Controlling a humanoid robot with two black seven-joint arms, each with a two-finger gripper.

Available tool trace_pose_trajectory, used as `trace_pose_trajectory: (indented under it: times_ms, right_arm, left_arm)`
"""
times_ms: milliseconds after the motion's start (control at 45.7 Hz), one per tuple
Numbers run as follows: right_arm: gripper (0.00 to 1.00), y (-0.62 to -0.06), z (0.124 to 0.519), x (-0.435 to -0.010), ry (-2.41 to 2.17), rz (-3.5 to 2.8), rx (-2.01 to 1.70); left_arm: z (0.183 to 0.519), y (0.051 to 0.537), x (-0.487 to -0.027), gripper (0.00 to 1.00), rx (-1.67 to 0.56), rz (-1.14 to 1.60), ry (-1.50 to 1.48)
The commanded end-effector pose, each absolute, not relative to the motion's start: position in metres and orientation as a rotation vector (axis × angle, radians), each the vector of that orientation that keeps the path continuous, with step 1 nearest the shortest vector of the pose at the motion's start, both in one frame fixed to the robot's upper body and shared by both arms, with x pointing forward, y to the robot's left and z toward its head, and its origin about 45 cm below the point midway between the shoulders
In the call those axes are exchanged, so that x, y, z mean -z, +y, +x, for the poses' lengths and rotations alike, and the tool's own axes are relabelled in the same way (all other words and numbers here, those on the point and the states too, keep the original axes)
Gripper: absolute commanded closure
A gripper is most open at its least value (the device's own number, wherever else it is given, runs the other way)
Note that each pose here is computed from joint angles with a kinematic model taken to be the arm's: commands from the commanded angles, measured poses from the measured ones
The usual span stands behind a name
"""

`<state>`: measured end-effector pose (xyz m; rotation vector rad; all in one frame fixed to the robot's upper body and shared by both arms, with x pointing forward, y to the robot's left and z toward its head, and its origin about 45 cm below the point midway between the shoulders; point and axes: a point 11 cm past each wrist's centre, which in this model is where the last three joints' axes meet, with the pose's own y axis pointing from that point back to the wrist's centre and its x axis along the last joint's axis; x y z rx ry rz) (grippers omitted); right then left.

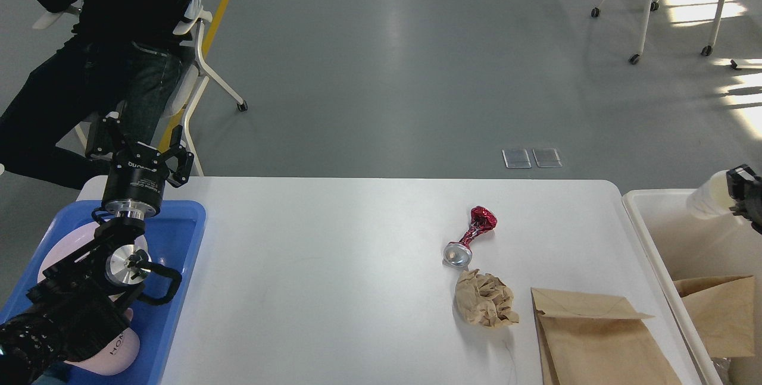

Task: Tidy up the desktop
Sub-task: 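Lift the paper cup and drop it into the white bin, then swing the right gripper back over the table to the red can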

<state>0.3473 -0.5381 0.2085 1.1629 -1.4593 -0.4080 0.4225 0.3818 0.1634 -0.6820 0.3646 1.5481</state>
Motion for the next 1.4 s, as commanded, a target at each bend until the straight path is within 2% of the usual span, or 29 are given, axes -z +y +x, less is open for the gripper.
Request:
trace_pose_trajectory:
  times_ms: [0, 153, 175, 197, 241, 263, 613, 766, 985, 1117, 1379]
  right_arm:
    - [1.00, -0.558, 0.330, -0.190, -1.487, 1.095, 0.442]
    - [1.00, -0.584, 0.308, -0.172, -1.495, 1.007, 0.453]
    - [0.89, -0.586, 0.306, -0.169, -1.492, 0.997, 0.453]
    - [0.68, -0.587, 0.305, -0.166, -1.491, 0.989, 0.450]
    - [0.15, -0.589, 0.305, -0.162, -1.493, 0.980, 0.440]
    - [0.00, -0.590, 0.307, -0.162, -1.503, 0.974, 0.433]
    - [0.00, -0.566, 0.322, -0.148, -1.478, 1.039, 0.439]
    - [0.00, -0.505, 0.385, -0.173, -1.454, 1.233, 0.368]
    - [0.00, -0.421, 0.441, -0.223, -1.243, 1.529, 0.287]
    - [0.00, -0.370, 0.454, -0.259, -1.072, 1.678, 0.238]
    - [0.00, -0.282, 0.446, -0.283, -0.707, 1.683, 0.080]
  left_arm:
    - [0.423, 0.382, -0.163, 0.04, -1.549, -0.682, 0.365]
    - [0.423, 0.382, -0.163, 0.03, -1.547, -0.682, 0.364]
    - [0.423, 0.382, -0.163, 0.03, -1.549, -0.682, 0.365]
    - [0.423, 0.382, -0.163, 0.03, -1.547, -0.682, 0.364]
    - [0.423, 0.382, -0.163, 0.03, -1.547, -0.682, 0.364]
    - [0.423, 0.382, -0.163, 0.03, -1.547, -0.682, 0.364]
    - [0.423, 0.382, -0.163, 0.03, -1.547, -0.682, 0.364]
    - [0.423, 0.382, -0.163, 0.03, -1.547, -0.682, 0.364]
    - [0.423, 0.382, -0.163, 0.03, -1.547, -0.682, 0.364]
    - [0.423, 0.382, -0.163, 0.03, -1.549, -0.681, 0.364]
    - [0.423, 0.382, -0.164, 0.03, -1.549, -0.682, 0.363]
